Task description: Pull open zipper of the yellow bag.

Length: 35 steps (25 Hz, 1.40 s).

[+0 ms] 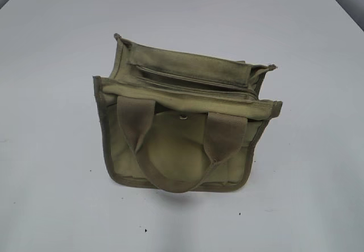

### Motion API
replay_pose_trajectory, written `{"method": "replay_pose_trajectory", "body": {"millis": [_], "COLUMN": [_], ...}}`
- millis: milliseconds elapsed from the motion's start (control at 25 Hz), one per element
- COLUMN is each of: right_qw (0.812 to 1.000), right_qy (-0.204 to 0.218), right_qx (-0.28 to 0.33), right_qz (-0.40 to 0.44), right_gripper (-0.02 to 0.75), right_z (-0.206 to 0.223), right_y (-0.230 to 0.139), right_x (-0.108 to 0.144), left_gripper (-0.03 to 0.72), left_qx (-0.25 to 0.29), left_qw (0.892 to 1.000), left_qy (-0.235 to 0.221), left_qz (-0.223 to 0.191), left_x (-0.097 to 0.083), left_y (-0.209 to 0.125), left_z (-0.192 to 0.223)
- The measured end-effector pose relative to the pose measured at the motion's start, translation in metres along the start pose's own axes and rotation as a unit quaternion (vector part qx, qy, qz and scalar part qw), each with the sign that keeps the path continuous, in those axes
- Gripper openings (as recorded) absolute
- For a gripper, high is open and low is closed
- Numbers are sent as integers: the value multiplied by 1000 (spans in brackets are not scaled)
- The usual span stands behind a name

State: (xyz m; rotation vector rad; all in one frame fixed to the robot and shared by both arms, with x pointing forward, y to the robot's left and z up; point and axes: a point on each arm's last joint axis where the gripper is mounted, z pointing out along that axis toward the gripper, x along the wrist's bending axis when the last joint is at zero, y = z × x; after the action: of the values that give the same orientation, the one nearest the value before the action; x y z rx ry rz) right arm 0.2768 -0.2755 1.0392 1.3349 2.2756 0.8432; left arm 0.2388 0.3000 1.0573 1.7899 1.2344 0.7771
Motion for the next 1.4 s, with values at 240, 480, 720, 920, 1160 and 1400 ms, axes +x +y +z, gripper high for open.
{"method": "replay_pose_trajectory", "body": {"millis": [240, 480, 720, 920, 1160, 1400], "right_qw": [1000, 1000, 999, 994, 981, 975], "right_qy": [0, 0, -21, -74, -124, -136], "right_qx": [0, 0, -8, -57, -120, -160], "right_qz": [0, 1, 25, 64, 84, 77], "right_gripper": [594, 594, 593, 593, 593, 593], "right_z": [0, 0, -2, -14, -27, -35], "right_y": [0, 0, -1, -9, -21, -29], "right_x": [0, 0, -2, -2, 4, 9], "left_gripper": [561, 561, 561, 561, 561, 561], "left_qx": [0, -1, 0, -4, -22, -22], "left_qw": [1000, 1000, 1000, 995, 992, 992], "left_qy": [0, 0, 18, 87, 107, 107], "left_qz": [0, 0, -10, -48, -55, -55], "left_x": [0, 0, 0, -1, -2, -2], "left_y": [0, 0, 0, -1, -4, -4], "left_z": [0, 0, 0, -2, -7, -7]}}
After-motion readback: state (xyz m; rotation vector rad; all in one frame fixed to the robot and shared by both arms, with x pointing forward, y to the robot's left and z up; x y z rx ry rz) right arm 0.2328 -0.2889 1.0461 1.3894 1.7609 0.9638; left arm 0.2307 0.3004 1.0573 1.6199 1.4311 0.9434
